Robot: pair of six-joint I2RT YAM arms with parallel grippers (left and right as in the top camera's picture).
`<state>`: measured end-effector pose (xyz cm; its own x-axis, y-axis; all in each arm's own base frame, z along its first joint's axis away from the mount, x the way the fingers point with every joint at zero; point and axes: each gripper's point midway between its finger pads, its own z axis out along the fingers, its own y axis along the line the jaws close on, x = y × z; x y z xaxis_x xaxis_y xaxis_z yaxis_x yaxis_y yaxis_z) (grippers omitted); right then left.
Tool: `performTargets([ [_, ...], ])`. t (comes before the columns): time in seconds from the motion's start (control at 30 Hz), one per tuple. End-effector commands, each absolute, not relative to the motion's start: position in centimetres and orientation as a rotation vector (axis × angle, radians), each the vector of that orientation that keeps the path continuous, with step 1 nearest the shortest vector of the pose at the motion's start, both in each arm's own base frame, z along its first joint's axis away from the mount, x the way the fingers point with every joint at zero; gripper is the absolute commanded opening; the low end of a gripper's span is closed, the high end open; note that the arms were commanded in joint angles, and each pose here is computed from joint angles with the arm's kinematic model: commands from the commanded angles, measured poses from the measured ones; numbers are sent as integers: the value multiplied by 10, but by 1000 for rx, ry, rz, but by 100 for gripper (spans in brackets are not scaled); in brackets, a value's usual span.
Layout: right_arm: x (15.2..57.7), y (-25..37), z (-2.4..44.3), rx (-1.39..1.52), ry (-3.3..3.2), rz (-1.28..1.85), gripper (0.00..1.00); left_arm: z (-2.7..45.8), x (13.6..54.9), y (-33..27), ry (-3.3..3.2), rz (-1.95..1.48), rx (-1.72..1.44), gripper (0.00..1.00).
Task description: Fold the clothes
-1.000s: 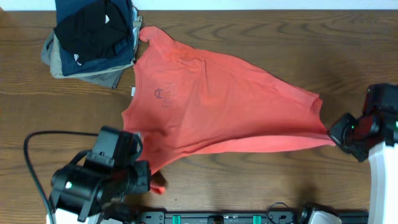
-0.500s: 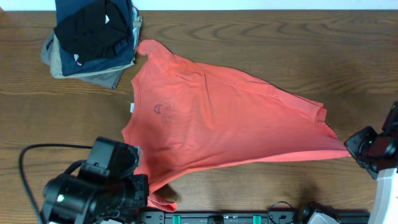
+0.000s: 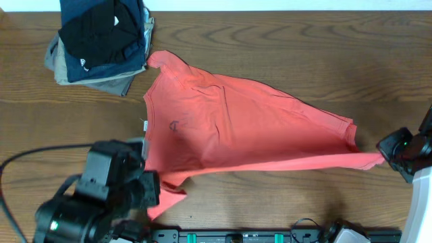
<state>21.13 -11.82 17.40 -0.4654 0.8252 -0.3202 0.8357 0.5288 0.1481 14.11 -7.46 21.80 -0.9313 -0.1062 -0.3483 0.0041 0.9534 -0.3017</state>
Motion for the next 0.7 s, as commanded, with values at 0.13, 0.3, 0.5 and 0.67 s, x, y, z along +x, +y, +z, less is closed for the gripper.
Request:
performTargets([
  [0.13, 237, -123, 173, 1346, 2395, 36, 1, 204, 198, -49, 2712, -86, -146, 6],
  [0.3, 248, -127, 164, 1348, 2406, 52, 1, 184, 236, -58, 2740, -32, -93, 6],
  [0.5, 263, -123, 153, 1322, 2440, 82, 1, 153, 276, -54, 2764, 121, -110, 6],
  [0.67, 275, -115, 142, 1294, 2478, 94, 1, 128, 302, -44, 2762, 279, -126, 6],
])
